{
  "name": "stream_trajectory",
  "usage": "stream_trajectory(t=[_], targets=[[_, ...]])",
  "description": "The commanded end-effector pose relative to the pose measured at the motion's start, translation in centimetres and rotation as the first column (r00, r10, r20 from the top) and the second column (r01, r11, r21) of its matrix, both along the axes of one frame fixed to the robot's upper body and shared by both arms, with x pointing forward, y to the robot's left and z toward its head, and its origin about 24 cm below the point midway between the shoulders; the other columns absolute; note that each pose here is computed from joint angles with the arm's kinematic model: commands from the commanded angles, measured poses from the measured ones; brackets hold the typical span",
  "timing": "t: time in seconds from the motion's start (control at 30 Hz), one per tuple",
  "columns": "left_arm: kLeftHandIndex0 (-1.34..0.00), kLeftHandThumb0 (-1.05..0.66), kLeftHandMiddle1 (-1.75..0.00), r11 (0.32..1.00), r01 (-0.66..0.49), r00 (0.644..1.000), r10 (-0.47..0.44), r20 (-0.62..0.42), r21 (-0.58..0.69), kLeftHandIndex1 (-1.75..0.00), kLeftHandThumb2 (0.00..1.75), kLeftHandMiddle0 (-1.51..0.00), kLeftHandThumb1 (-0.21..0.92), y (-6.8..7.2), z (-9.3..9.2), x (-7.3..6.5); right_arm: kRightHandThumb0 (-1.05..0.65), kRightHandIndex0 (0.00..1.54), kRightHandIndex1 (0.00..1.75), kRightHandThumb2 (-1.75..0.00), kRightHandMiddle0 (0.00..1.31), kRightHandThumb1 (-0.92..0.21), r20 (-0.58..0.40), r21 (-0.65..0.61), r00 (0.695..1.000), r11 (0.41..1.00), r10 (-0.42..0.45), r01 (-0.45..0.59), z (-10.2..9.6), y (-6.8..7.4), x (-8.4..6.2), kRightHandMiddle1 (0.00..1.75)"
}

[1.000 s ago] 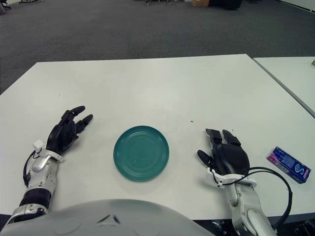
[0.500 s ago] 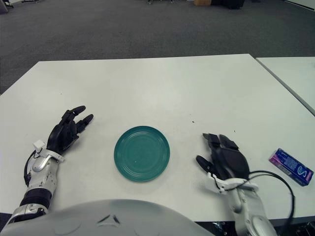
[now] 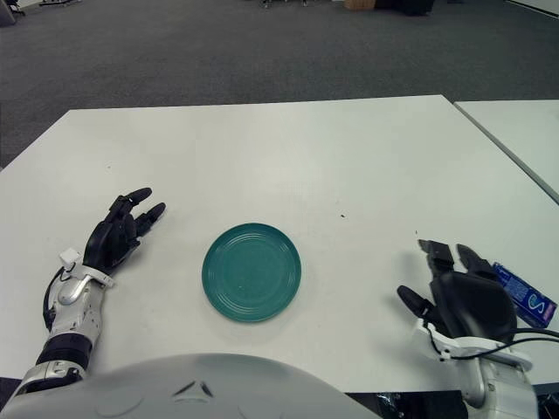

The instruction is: Put the gum into the plate.

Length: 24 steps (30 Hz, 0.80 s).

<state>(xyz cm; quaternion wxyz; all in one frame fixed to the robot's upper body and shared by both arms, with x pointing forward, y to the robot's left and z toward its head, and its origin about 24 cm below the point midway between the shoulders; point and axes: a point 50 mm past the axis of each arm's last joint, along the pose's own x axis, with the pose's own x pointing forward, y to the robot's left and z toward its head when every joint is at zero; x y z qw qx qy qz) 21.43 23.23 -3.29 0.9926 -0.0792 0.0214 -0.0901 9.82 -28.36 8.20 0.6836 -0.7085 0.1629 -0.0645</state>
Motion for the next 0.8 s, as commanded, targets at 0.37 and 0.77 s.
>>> stream_trajectory(t=[0.37, 0.77], targets=[[0.0, -0.88, -0.02, 1.0, -0.006, 0.997, 0.005, -0.074, -0.01, -0.84, 0.81, -0.54, 0.92, -0.1, -1.3, -0.8, -0.98, 0.31, 0.01, -0.79, 0.0, -0.92, -0.032, -0.036, 0.98, 0.98, -0.195, 0.194, 0.4, -3.1, -3.6, 0.64], [0.0, -0.88, -0.02, 1.0, -0.007, 0.997, 0.006, -0.076, -0.01, -0.84, 0.81, -0.54, 0.92, 0.1, -1.3, -0.6, -1.01, 0.35, 0.02, -0.77, 0.0, -0.92, -0.019, -0.017, 0.957, 0.957, -0.288, 0.288, 0.1, -4.1, -5.0, 0.74]])
